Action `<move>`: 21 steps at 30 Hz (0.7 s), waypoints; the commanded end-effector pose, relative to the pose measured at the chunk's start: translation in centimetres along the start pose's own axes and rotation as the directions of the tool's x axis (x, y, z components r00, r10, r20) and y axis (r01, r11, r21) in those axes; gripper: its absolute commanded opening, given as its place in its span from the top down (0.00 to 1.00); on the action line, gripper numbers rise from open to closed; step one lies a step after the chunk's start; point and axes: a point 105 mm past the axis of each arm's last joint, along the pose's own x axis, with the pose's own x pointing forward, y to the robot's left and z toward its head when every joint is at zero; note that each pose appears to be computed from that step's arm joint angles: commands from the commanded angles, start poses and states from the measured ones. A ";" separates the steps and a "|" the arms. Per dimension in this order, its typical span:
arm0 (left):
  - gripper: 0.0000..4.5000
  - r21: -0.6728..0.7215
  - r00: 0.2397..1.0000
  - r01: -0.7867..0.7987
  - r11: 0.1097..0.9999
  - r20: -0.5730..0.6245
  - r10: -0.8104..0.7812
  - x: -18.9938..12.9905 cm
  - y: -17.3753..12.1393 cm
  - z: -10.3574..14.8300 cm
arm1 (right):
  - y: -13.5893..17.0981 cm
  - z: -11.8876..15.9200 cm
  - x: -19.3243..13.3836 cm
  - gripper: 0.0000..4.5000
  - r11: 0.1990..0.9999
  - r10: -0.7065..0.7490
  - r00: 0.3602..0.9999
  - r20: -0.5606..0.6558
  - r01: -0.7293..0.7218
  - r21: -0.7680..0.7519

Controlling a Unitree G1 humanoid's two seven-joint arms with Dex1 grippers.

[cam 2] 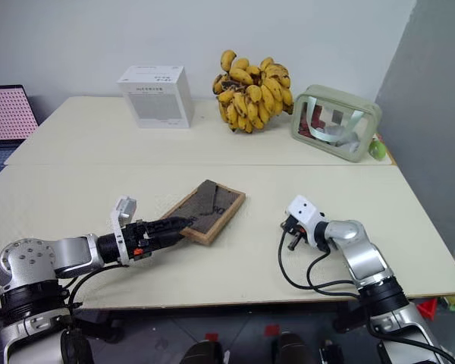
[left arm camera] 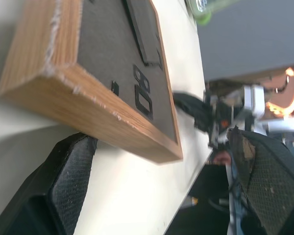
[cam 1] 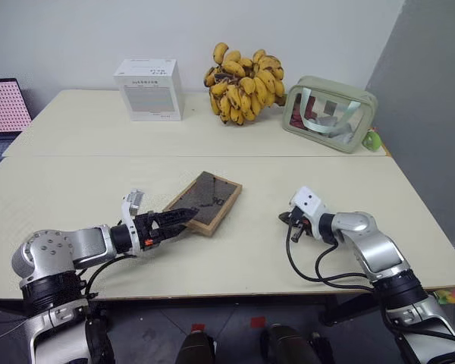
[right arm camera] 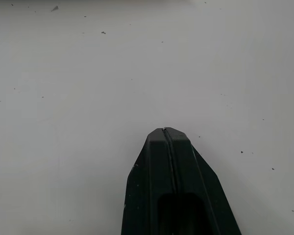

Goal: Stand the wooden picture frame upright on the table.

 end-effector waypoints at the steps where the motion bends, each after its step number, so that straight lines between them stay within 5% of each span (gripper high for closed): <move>1: 0.01 0.010 1.000 0.007 1.000 0.013 -0.007 0.4 -0.4 0.1 | 0.3 0.5 0.0 1.00 1.000 0.011 1.000 0.018 -0.011 -0.016; 6: 0.01 0.011 1.000 0.006 1.000 0.010 -0.006 1.5 -0.5 -0.6 | 0.4 0.6 0.1 1.00 1.000 0.013 1.000 0.019 -0.013 -0.018; 10: 0.13 0.010 0.999 0.014 1.000 0.030 -0.014 1.8 -0.6 -0.5 | 0.6 0.6 0.2 1.00 1.000 0.019 1.000 0.021 -0.019 -0.020; 21: 0.68 -0.011 0.997 0.014 1.000 0.080 -0.013 2.8 -0.4 -0.2 | 0.2 0.7 -0.1 1.00 1.000 0.010 1.000 0.021 -0.010 -0.024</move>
